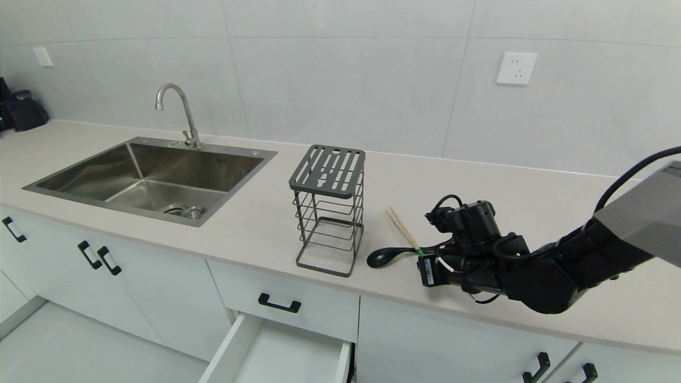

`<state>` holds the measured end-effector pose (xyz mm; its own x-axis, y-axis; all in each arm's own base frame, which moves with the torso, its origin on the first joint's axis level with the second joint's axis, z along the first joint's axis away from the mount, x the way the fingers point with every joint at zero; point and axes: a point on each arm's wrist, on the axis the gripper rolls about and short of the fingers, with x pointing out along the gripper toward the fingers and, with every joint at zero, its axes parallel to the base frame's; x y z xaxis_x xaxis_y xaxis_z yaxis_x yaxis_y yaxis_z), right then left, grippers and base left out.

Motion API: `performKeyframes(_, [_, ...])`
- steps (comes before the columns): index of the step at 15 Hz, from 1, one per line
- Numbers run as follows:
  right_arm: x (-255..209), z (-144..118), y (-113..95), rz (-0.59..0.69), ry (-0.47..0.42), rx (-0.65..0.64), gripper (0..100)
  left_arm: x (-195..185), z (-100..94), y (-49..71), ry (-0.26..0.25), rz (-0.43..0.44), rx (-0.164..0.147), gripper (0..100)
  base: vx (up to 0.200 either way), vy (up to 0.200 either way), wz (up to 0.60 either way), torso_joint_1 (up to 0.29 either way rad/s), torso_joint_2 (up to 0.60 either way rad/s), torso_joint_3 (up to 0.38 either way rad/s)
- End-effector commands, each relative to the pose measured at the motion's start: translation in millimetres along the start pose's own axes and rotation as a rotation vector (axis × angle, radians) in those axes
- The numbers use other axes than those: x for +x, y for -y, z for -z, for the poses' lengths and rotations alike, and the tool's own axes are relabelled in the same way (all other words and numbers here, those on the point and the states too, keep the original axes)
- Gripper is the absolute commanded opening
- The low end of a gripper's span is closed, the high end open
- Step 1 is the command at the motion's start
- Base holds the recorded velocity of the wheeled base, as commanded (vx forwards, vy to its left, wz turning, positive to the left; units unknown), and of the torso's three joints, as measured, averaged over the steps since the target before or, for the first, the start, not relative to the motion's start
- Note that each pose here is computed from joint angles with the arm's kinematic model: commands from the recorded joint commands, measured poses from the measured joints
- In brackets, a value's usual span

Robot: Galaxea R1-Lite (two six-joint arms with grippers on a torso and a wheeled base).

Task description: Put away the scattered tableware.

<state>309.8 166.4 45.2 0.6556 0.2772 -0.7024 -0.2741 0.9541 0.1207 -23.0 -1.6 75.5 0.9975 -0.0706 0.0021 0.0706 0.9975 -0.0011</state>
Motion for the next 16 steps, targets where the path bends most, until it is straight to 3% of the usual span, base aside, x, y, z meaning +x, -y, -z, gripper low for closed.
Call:
performKeyframes(1, [-16.2,-11.9,2.2,-0.003,0.054,0.012,0,0.1,-0.1,0.0,-0.001,0.0,0.0,100,0.0,0.0,0.0,0.0,0.0,0.0])
performKeyframes(9, [-87.3,-22.8,7.3,-0.04,0.193,0.033,0,0.1,-0.1,0.0,-0.001,0.0,0.0,100,0.0,0.0,0.0,0.0,0.0,0.0])
performKeyframes(16, [-134.7,-13.8,6.4,-0.215,0.485,-0.105,0,0.1,-0.1,0.0,-0.001,0.0,0.0,100,0.0,0.0,0.0,0.0,0.0,0.0])
